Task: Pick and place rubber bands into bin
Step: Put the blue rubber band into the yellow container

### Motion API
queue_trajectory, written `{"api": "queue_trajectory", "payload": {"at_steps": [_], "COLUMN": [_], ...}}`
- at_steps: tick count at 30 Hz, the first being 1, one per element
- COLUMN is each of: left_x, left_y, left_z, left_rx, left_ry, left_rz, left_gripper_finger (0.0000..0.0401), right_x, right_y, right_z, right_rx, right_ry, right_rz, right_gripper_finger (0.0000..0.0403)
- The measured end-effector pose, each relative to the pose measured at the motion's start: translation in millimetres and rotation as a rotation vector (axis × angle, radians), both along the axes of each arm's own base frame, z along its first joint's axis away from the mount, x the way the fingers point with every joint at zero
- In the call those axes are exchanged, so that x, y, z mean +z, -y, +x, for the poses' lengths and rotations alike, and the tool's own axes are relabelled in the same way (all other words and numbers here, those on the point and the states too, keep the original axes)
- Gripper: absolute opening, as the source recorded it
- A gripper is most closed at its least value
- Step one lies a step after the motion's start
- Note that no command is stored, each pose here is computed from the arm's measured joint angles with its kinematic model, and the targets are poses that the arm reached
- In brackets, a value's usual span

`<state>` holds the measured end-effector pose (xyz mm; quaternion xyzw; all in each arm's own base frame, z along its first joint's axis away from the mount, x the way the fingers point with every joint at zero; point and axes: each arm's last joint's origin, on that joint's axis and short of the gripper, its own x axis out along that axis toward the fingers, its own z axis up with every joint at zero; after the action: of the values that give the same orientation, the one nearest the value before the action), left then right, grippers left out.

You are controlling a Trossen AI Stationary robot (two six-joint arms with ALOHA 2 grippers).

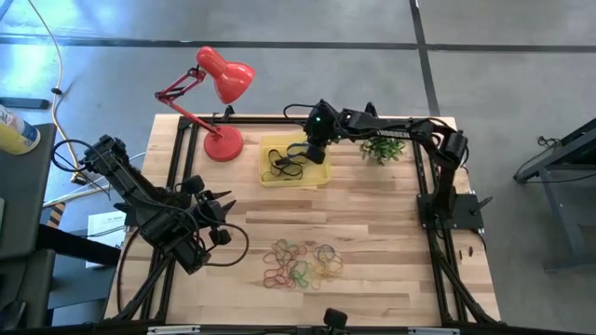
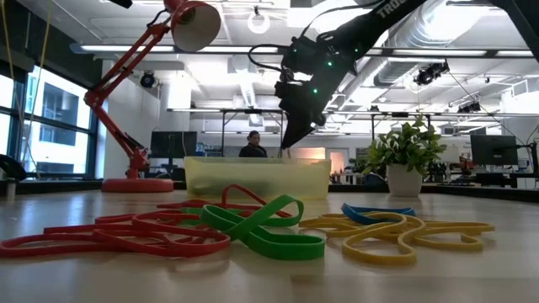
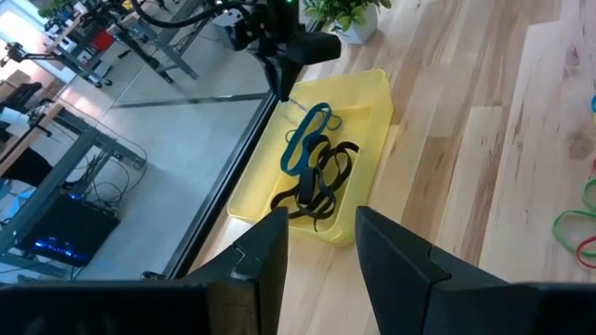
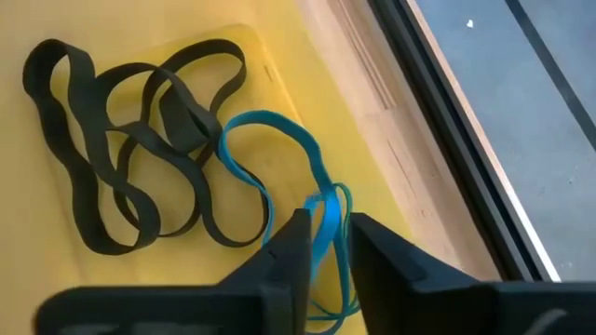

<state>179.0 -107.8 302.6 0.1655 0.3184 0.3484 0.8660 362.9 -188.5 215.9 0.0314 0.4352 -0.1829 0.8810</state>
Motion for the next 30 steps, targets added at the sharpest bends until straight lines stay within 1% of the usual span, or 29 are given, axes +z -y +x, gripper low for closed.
{"api": "queue_trajectory", "payload": {"at_steps": [4,7,9,13,16,22,25,30], "left_x": [0,0,0,0,0,1,2,2], "left_y": [0,0,0,0,0,-1,-4,-11], "left_z": [0,0,0,0,0,0,1,5], "left_rx": [0.0,0.0,0.0,0.0,-0.001,-0.002,0.01,0.049], "left_ry": [0.0,0.0,0.0,-0.001,-0.002,0.022,0.033,0.027], "left_rz": [0.0,0.0,0.0,0.0,0.004,0.052,0.068,0.066], "left_gripper_finger": [0.0117,0.0117,0.0117,0.0117,0.0117,0.0117,0.0117,0.0117], "right_x": [0,-1,-1,6,14,27,28,26], "right_y": [0,-1,-3,-14,-35,-90,-117,-162], "right_z": [0,-1,-2,-7,-10,-10,-8,-7], "right_rx": [0.0,0.006,0.019,0.112,0.199,0.384,0.448,0.532], "right_ry": [0.0,-0.008,-0.008,0.003,-0.021,-0.091,-0.125,-0.204], "right_rz": [0.0,0.023,0.062,0.192,0.266,0.328,0.359,0.403], "right_gripper_finger": [0.01,0.0116,0.0123,0.0131,0.0129,0.013,0.0128,0.0122]}}
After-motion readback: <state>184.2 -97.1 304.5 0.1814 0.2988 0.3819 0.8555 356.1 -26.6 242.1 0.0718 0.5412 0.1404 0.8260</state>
